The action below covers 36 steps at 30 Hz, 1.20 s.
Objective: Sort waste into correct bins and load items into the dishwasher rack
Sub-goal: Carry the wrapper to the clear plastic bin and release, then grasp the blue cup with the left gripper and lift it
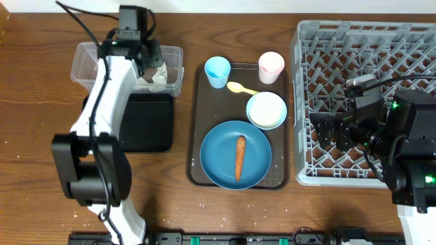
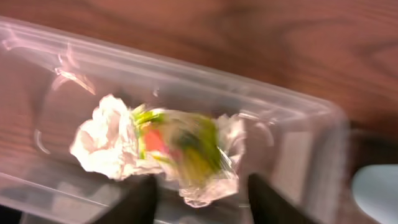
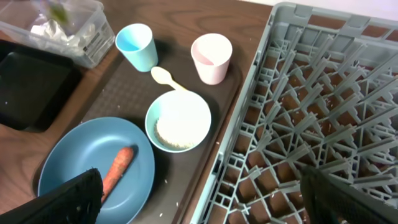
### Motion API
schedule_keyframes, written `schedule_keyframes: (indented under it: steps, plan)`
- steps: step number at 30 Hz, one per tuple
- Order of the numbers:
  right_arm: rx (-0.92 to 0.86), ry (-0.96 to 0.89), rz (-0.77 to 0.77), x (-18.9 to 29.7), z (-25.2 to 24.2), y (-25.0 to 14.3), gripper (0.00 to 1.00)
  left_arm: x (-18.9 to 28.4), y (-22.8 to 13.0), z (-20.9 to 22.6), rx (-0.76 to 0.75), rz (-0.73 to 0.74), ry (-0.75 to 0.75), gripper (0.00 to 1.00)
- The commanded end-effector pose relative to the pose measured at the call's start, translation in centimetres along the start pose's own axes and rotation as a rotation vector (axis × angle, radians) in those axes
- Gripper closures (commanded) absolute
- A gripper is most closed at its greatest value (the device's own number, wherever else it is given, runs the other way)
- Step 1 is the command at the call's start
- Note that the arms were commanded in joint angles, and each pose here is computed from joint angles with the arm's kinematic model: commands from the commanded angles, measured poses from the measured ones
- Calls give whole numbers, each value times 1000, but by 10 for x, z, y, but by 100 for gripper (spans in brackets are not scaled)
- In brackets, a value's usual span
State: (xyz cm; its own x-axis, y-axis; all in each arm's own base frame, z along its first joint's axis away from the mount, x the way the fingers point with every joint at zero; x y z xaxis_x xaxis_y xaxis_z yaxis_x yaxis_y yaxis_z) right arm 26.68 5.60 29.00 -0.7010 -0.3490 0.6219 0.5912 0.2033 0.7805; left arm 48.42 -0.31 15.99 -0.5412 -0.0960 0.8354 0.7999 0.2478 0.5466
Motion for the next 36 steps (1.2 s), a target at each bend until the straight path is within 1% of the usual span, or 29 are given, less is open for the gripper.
schedule_keyframes:
  steps: [1,4,8,12,15,21,25,27,32,36]
  plan:
    - [3,39,-36,3,6,10,1,3,2,-5,-12,11,-56,40]
    - [13,81,-68,4,12,16,1,12,6,-6,-12,-9,-65,30]
    - [9,86,-121,5,12,28,1,43,11,-13,-7,-29,-125,25]
    - [-23,81,-176,4,9,42,1,79,4,-33,-16,-4,-282,25]
    - [-43,81,-195,1,7,49,1,88,-9,-57,-85,36,-377,25]
    - [-86,98,-146,-13,4,43,1,67,-54,-110,-337,137,-428,25]
    - [-115,103,-75,-20,4,29,1,42,-72,-130,-409,166,-375,25]
    - [-126,98,-48,-22,3,23,1,31,-82,-140,-471,179,-383,25]
    - [-136,72,-11,-25,-1,15,1,11,-101,-162,-629,183,-407,25]
    - [-135,73,-4,-25,0,14,1,0,-101,-172,-701,138,-384,25]
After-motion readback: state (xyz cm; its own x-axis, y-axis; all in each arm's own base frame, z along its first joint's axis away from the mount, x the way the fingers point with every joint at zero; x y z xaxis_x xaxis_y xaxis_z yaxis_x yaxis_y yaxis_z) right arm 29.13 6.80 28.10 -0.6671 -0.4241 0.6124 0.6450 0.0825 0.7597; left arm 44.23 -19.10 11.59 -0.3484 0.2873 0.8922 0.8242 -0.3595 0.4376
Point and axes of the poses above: each gripper's point midway between its finger pads, its own x axis back along the fingers, its own z axis along the line the jaws close on, y = z × x, the point moved 2 cm from there along x, back along the fingers, and after that the axes turned 4 degrees about x, right-handed, at the moved point
